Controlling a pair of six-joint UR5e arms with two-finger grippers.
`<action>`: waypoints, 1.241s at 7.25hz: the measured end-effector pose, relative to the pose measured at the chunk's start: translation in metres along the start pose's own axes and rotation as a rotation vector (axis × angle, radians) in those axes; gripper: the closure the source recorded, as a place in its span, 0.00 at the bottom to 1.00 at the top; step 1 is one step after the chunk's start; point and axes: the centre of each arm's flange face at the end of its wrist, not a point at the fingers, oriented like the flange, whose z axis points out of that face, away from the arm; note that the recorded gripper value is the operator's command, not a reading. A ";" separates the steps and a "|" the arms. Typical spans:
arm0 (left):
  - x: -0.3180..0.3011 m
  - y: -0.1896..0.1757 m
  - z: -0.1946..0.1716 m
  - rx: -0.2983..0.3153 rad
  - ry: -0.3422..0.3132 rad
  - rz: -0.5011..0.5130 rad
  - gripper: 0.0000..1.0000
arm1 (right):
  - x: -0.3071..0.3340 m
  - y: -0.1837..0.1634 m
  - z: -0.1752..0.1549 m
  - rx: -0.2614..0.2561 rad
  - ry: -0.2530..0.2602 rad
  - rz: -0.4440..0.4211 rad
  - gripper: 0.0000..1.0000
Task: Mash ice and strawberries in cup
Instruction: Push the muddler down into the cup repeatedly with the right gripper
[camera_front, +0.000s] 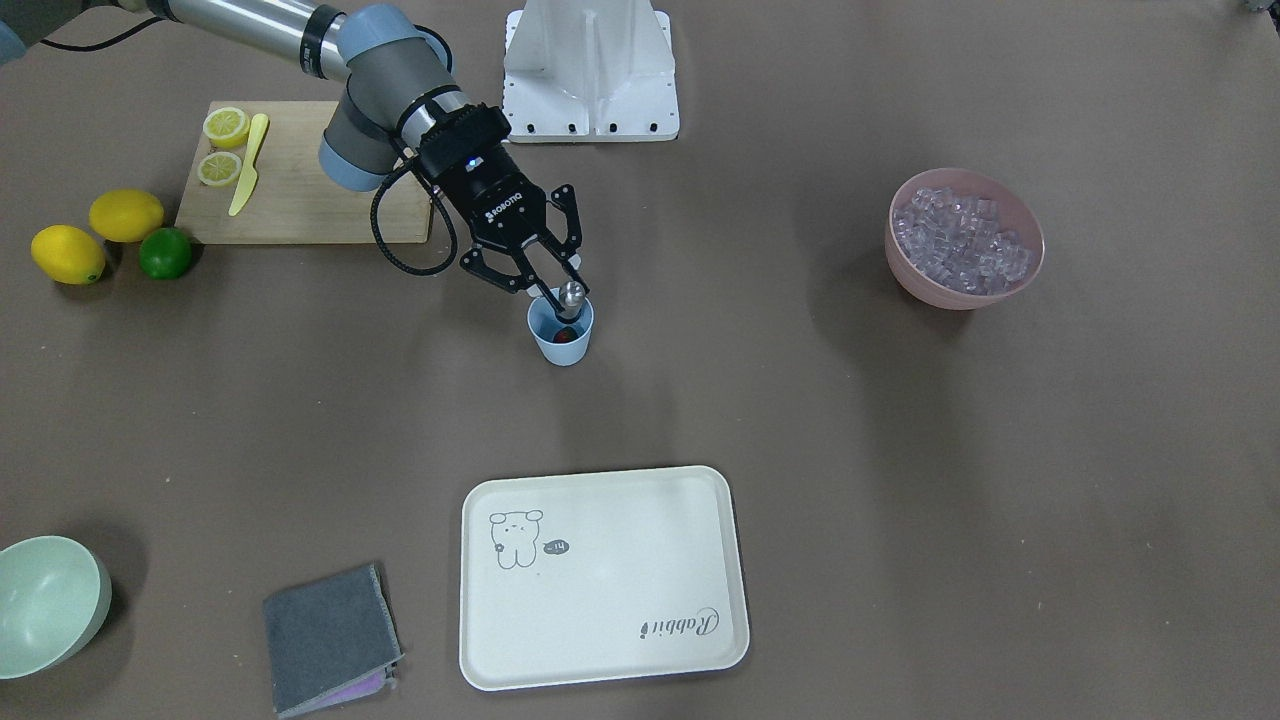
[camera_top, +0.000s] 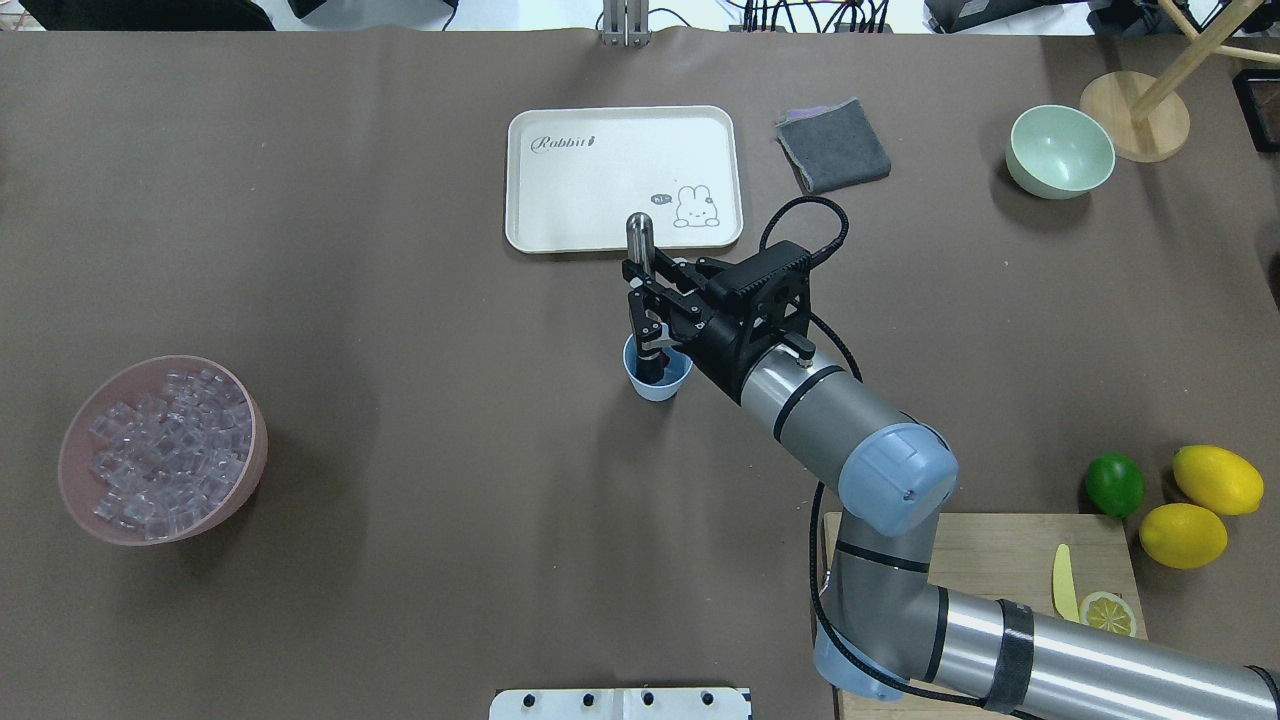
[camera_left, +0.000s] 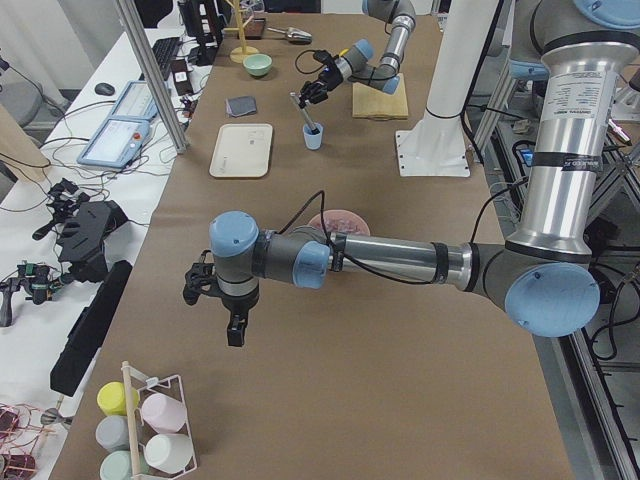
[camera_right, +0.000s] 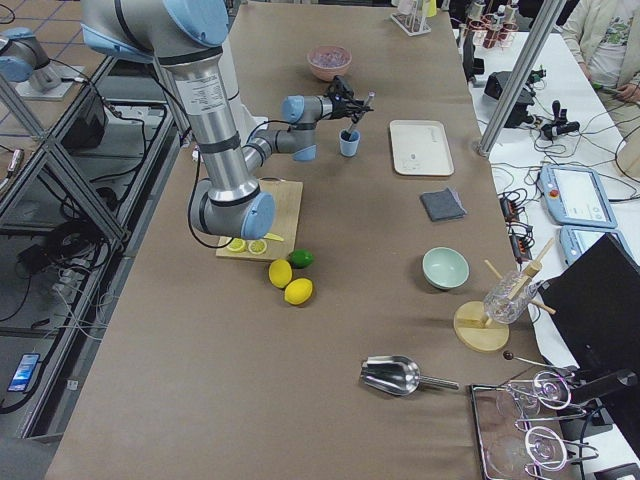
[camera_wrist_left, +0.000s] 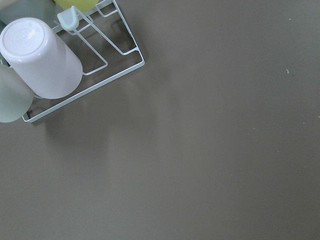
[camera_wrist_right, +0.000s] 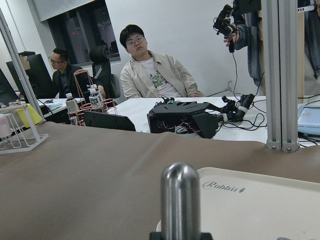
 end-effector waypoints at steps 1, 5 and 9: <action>0.000 0.000 -0.001 0.001 0.001 0.000 0.02 | -0.002 -0.014 -0.001 0.022 -0.007 0.009 1.00; 0.004 -0.002 -0.003 0.007 0.002 0.005 0.02 | 0.022 -0.056 0.001 0.079 0.007 -0.021 1.00; 0.003 -0.002 0.000 0.001 0.002 0.005 0.02 | 0.009 -0.027 -0.002 0.036 -0.006 -0.025 1.00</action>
